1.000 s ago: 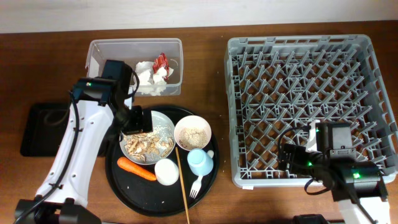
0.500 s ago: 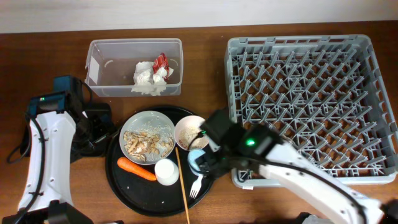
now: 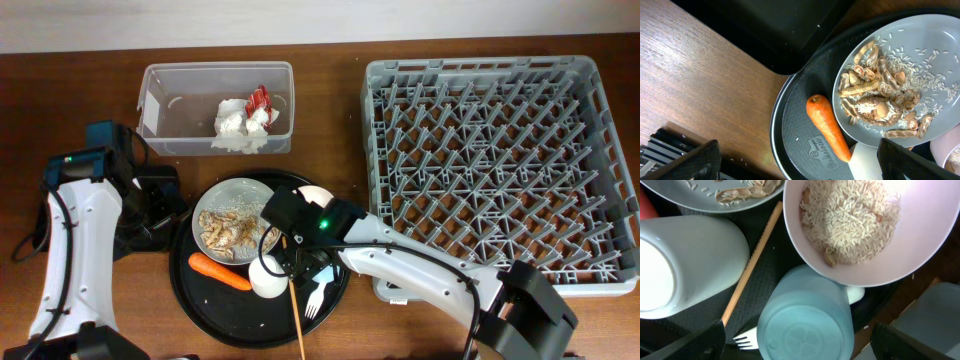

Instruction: Sort waste into correct bins and load items into the dishwasher rack

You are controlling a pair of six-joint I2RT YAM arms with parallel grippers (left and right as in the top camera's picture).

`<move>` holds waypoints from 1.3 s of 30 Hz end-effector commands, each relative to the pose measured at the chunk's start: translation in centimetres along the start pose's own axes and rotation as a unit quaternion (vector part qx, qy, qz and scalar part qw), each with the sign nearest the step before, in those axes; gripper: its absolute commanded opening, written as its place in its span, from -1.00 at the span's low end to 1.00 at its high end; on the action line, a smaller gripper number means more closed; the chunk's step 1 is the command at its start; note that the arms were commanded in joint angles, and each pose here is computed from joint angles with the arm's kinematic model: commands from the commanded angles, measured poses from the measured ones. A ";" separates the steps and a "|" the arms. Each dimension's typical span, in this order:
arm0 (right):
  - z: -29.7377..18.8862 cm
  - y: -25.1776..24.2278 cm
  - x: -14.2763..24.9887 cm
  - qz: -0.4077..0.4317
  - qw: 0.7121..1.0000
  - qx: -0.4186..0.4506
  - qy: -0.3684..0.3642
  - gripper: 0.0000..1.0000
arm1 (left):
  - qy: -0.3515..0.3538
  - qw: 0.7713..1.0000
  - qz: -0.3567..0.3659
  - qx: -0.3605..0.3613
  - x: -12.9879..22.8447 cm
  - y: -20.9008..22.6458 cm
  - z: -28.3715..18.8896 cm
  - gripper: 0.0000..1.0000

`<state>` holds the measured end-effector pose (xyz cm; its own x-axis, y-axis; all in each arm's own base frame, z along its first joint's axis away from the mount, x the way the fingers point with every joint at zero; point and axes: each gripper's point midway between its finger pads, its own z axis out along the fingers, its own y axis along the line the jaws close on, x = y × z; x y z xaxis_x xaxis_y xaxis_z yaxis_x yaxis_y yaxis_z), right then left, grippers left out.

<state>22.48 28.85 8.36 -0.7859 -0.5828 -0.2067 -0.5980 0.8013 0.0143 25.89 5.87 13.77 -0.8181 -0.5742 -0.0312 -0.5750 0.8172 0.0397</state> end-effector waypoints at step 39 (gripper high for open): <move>-19.8 -40.6 25.7 0.675 0.693 0.244 -0.071 0.19 | -0.008 1.000 -0.008 0.008 0.1 0.0 -0.3 0.99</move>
<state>23.61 -20.45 23.39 -0.5399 0.7071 -0.4566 0.8070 0.5890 -0.0421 25.87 5.87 13.66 -0.8184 -0.5739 -0.0309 -0.5747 0.8174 0.0399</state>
